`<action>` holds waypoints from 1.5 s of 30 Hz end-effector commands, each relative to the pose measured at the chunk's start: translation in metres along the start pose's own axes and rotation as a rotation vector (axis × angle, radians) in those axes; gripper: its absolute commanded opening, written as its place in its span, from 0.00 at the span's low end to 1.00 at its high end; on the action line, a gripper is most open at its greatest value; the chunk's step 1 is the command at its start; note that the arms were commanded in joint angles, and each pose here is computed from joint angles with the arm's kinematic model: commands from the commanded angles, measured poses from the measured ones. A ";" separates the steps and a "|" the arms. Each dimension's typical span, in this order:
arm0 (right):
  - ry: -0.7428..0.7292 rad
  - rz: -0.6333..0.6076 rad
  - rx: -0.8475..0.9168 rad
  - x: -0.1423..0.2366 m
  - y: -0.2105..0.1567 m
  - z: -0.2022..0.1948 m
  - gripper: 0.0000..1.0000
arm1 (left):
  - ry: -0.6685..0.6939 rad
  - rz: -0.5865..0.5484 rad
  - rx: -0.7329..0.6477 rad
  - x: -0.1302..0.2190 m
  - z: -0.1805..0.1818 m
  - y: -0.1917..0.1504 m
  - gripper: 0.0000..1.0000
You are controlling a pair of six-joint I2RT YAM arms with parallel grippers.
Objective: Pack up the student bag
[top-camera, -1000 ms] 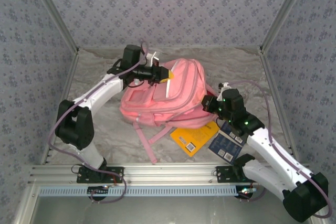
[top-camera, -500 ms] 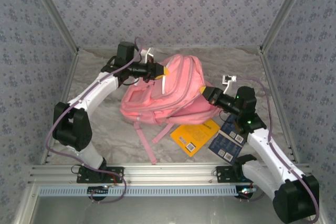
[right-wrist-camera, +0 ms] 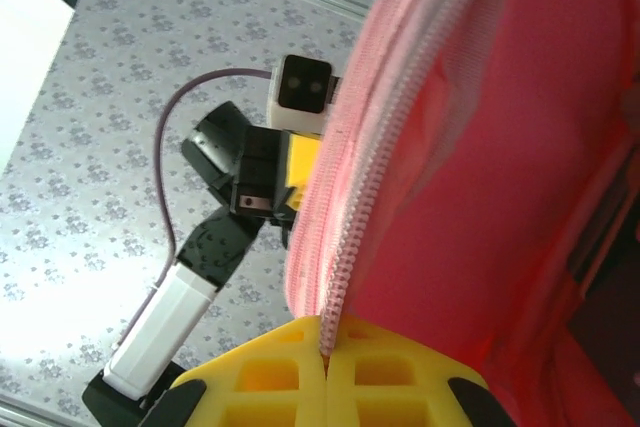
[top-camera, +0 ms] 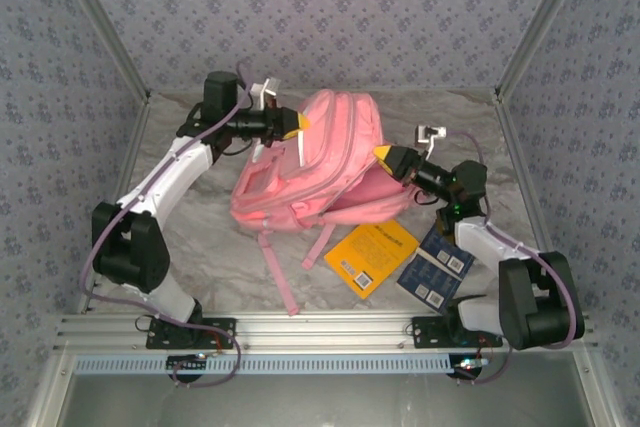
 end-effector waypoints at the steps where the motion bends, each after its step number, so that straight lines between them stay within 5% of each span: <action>1: -0.066 0.002 0.066 0.009 0.004 0.001 0.00 | -0.105 -0.091 -0.193 0.036 -0.068 0.009 0.00; 5: -0.211 0.002 0.203 0.023 -0.002 0.000 0.06 | -0.101 -0.114 -0.204 0.044 -0.069 0.012 0.00; 12: -0.087 0.005 0.215 0.016 -0.001 0.030 0.25 | -0.112 -0.122 -0.165 0.041 -0.058 0.020 0.00; 14: -0.119 0.023 0.178 0.009 -0.006 0.023 0.37 | -0.116 -0.105 -0.164 0.034 -0.058 0.016 0.00; 18: -0.477 0.127 0.248 0.020 -0.024 -0.018 0.48 | -0.073 -0.084 -0.153 0.022 -0.048 0.003 0.00; 27: -0.837 0.140 0.162 0.086 -0.052 -0.068 0.53 | 0.066 -0.051 -0.112 0.004 -0.007 -0.024 0.00; 34: -0.851 0.150 0.080 0.092 -0.064 -0.094 0.54 | 0.200 0.067 -0.064 -0.049 0.041 -0.058 0.37; 45: -0.922 0.058 0.044 0.125 -0.062 -0.106 0.52 | 0.329 0.214 -0.061 -0.128 0.091 -0.096 0.44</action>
Point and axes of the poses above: each hand's point on the last joint's axis, 136 mm out from that joint toward the fingers, its own x axis back along the fingers, its own z axis along the line the jaws close on, y = z × x, the point moved 1 cm from there along x, back along the fingers, and after that the axes turned 9 degrees about x, right-handed, at the moved point
